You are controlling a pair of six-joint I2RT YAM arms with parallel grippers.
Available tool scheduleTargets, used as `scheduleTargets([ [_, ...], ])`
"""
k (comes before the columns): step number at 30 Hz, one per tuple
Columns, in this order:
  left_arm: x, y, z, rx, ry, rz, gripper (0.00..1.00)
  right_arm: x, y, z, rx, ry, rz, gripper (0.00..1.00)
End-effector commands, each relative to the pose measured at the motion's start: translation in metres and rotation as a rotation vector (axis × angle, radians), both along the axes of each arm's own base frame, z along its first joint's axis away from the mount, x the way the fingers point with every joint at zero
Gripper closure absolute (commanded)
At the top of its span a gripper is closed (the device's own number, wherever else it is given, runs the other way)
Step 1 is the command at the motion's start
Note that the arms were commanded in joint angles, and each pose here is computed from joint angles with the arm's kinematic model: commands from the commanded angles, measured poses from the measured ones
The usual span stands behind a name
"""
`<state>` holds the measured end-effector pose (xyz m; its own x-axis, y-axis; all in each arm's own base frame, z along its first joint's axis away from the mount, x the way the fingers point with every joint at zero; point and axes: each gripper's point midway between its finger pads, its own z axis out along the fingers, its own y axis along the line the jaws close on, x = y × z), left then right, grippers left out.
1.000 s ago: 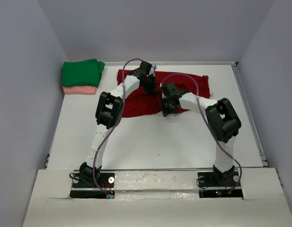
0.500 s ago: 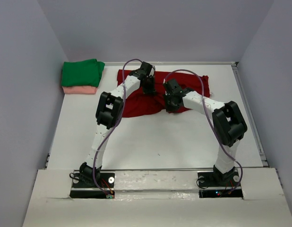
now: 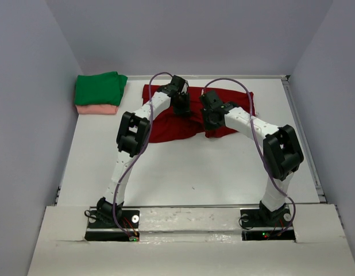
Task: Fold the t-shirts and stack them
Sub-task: Flatten the tshirt out
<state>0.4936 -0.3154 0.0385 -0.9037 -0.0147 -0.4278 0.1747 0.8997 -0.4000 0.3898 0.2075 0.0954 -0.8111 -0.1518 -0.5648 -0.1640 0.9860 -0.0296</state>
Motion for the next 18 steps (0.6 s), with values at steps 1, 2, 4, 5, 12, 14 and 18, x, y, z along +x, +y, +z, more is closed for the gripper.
scheduleTargets([
  [1,0.002,0.007,0.03,0.007,-0.039,0.02,0.39,0.004,-0.006,0.015,-0.01,-0.033,-0.031,1.0],
  [2,0.002,0.011,0.032,0.019,-0.042,0.033,0.16,0.004,-0.006,0.015,-0.005,-0.035,-0.034,1.0],
  [4,0.002,0.027,0.044,0.101,-0.076,0.094,0.01,0.002,-0.006,0.017,0.004,-0.036,-0.04,1.0],
  [5,0.002,0.033,0.051,0.131,-0.096,0.119,0.01,0.002,-0.006,0.018,0.005,-0.036,-0.044,1.0],
  [12,-0.036,0.105,0.103,0.228,-0.172,0.386,0.01,0.004,-0.001,0.018,0.022,-0.033,-0.035,1.0],
  [14,-0.05,0.116,0.121,0.107,-0.176,0.393,0.01,0.007,-0.005,0.02,0.026,-0.037,-0.043,1.0],
  [18,-0.081,0.138,0.093,-0.031,-0.098,0.403,0.02,0.005,-0.006,0.02,0.044,-0.035,-0.035,1.0],
])
